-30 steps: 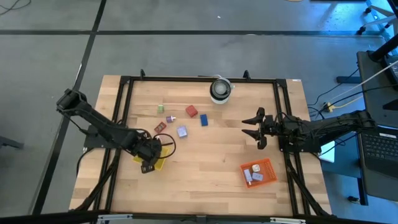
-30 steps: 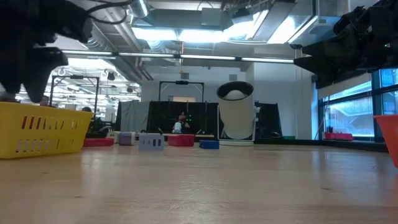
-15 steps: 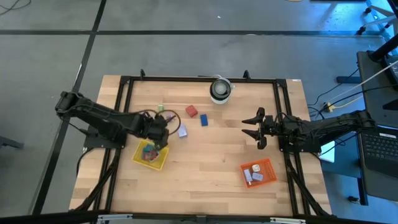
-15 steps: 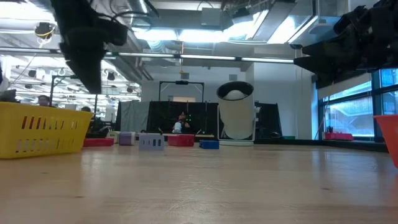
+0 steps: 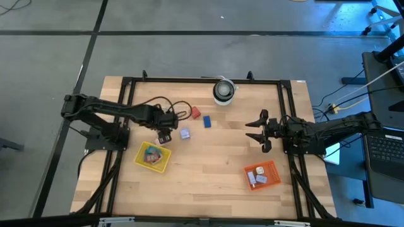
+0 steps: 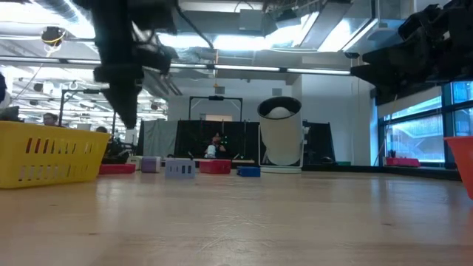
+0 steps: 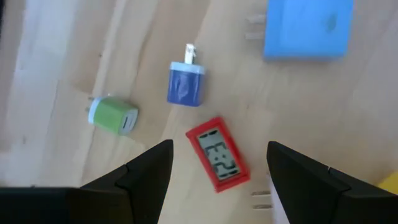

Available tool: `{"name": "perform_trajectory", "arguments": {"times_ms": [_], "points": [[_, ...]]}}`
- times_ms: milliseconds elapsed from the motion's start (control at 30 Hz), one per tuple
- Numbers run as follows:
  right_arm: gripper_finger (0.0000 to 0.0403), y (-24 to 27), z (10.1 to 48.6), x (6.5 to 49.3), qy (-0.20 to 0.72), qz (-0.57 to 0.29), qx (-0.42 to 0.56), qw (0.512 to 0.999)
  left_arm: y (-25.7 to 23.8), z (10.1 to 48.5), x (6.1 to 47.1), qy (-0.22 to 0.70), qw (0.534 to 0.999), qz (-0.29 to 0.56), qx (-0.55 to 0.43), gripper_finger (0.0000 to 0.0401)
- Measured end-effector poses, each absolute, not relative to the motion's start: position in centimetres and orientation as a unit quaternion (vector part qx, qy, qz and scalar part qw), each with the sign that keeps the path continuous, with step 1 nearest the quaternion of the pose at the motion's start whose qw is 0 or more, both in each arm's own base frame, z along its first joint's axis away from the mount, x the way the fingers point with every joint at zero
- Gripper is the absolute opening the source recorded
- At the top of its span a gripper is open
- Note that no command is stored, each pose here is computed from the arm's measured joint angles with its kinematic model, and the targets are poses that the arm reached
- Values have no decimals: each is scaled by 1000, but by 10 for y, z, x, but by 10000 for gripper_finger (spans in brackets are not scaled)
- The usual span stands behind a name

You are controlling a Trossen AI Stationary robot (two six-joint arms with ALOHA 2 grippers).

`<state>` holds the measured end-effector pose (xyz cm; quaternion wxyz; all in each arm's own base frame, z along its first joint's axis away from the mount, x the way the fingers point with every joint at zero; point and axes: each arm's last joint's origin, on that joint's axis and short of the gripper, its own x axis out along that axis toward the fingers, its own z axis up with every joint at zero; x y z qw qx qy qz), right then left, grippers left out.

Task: Pick & Place Office items
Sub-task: Put the purple charger adapter into the orange bin

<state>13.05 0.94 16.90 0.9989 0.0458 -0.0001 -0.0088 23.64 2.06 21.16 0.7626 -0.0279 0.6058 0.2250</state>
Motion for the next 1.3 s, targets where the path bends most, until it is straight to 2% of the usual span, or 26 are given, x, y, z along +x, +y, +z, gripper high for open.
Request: {"name": "perform_trajectory", "arguments": {"times_ms": [133, 367, 667, 1300], "points": [[210, 9, 169, 131, -2, -9, 46, 999, 27, 194, 244, 649, 737, 186, 19, 255], [210, 9, 169, 131, -2, -7, 49, 999, 42, 173, 251, 681, 701, 203, 53, 256], [210, 9, 169, 131, 0, -7, 50, 999, 56, 172, 259, 658, 733, 164, 55, 256], [210, 11, 179, 132, -14, 12, 20, 1000, 87, 170, 258, 640, 759, 121, -1, 256]]}}
